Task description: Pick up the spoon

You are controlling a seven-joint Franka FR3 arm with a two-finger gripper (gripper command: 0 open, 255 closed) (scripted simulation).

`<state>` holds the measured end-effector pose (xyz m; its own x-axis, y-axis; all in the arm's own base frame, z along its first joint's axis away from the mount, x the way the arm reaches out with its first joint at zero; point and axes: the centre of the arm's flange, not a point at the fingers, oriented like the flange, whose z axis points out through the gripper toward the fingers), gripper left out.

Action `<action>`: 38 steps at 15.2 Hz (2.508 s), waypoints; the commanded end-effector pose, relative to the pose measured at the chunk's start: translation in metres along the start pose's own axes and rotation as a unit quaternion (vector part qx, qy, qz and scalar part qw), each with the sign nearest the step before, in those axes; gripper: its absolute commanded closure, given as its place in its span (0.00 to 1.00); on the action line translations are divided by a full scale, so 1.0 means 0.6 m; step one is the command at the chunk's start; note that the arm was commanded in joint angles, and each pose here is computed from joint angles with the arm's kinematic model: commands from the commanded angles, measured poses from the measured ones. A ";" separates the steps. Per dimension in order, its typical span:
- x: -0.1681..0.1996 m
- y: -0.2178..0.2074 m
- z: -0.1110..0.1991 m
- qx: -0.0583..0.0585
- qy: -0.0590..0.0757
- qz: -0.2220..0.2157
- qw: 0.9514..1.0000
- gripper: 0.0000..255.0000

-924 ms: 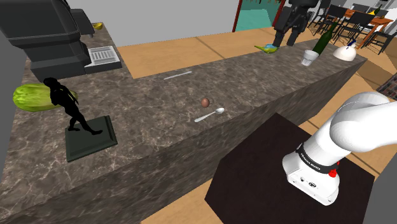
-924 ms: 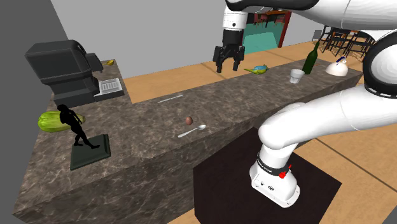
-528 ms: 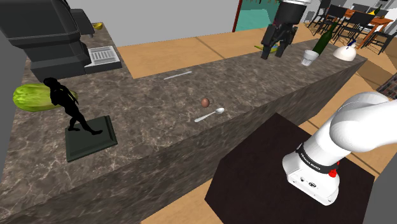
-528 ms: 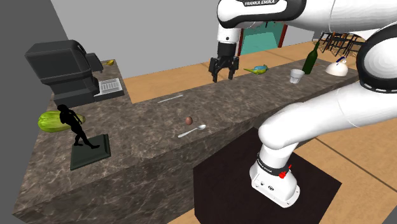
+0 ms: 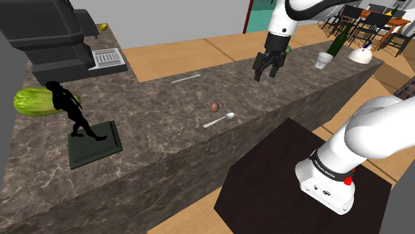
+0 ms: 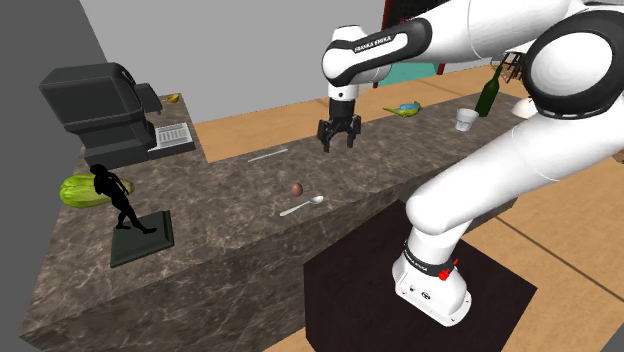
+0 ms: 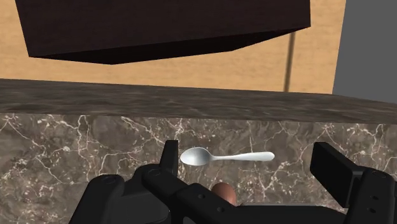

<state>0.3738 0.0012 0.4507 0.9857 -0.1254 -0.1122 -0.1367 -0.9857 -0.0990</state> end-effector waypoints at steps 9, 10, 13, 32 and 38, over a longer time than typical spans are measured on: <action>0.109 0.007 0.196 -0.012 -0.008 0.019 1.000 0.00; 0.119 0.008 0.216 -0.013 -0.009 0.021 1.000 0.00; 0.150 0.013 0.274 -0.017 -0.012 0.026 0.999 0.00; 0.235 0.034 0.494 -0.026 -0.019 0.041 0.999 1.00; 0.235 0.034 0.494 -0.026 -0.019 0.041 0.999 1.00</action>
<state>0.4811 -0.0030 0.1400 0.9671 -0.2026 -0.1539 -0.2105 -0.9769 -0.0365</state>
